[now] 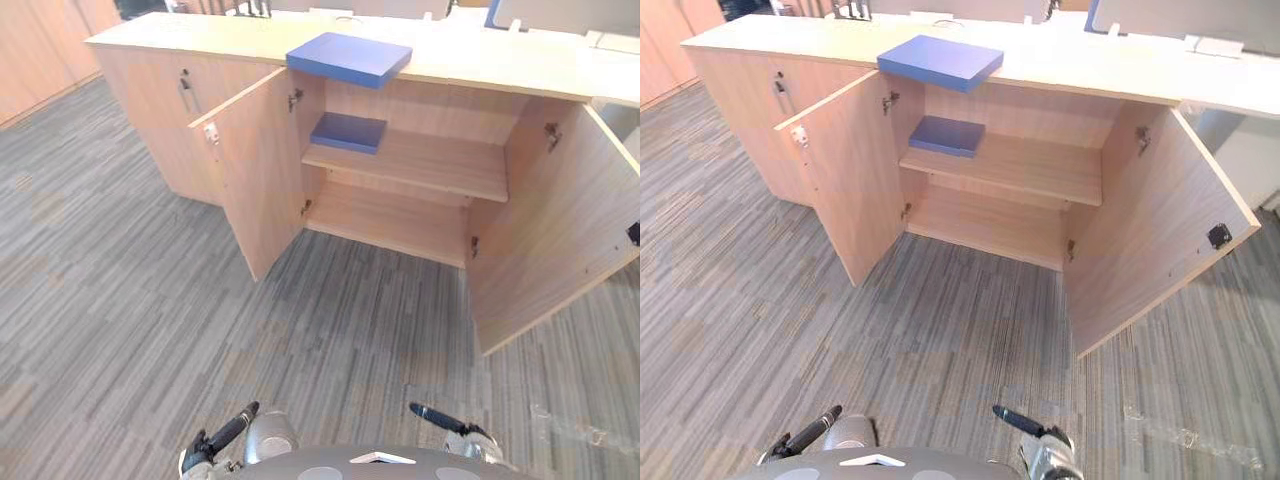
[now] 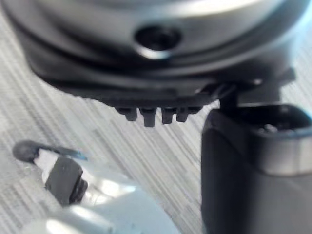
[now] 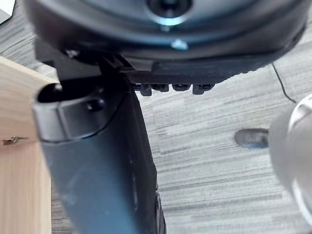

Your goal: Walk over to the cabinet, pick up the folder, carry it to the office cabinet, place the folder inside the office cabinet, then close the office cabinet door

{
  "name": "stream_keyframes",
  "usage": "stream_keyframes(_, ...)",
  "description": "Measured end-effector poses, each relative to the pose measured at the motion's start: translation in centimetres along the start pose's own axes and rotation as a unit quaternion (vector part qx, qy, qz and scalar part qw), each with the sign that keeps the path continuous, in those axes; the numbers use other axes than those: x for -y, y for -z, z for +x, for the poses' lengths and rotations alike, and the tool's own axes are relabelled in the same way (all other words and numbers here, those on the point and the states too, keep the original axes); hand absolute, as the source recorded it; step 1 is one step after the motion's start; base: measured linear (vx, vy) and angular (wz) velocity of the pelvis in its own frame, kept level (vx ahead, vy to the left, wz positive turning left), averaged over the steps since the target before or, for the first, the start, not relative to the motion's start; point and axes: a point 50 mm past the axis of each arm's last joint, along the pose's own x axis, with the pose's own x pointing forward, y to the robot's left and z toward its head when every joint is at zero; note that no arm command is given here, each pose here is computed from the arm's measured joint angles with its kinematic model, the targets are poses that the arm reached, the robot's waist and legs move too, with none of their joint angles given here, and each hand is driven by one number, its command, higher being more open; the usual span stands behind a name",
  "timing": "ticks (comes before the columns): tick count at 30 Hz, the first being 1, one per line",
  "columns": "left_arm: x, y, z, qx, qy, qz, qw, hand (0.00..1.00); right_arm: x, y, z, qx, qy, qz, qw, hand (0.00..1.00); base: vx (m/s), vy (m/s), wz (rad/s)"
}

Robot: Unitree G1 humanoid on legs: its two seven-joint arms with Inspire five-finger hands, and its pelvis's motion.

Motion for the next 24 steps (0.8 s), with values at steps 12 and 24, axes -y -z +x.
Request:
stream_keyframes(12,0.2,1.7,-0.5,-0.023,-0.006,-0.014,1.0,1.0,-3.7,-0.1,-0.8,0.025,-0.064,-0.03,0.997,1.0,0.14,0.098,-0.25)
stream_keyframes(24,-1.4,3.6,-0.9,-0.056,-0.036,-0.035,0.997,1.0,1.3,2.4,-0.1,-0.024,-0.007,-0.064,0.998,1.0,0.06,0.057,-0.23)
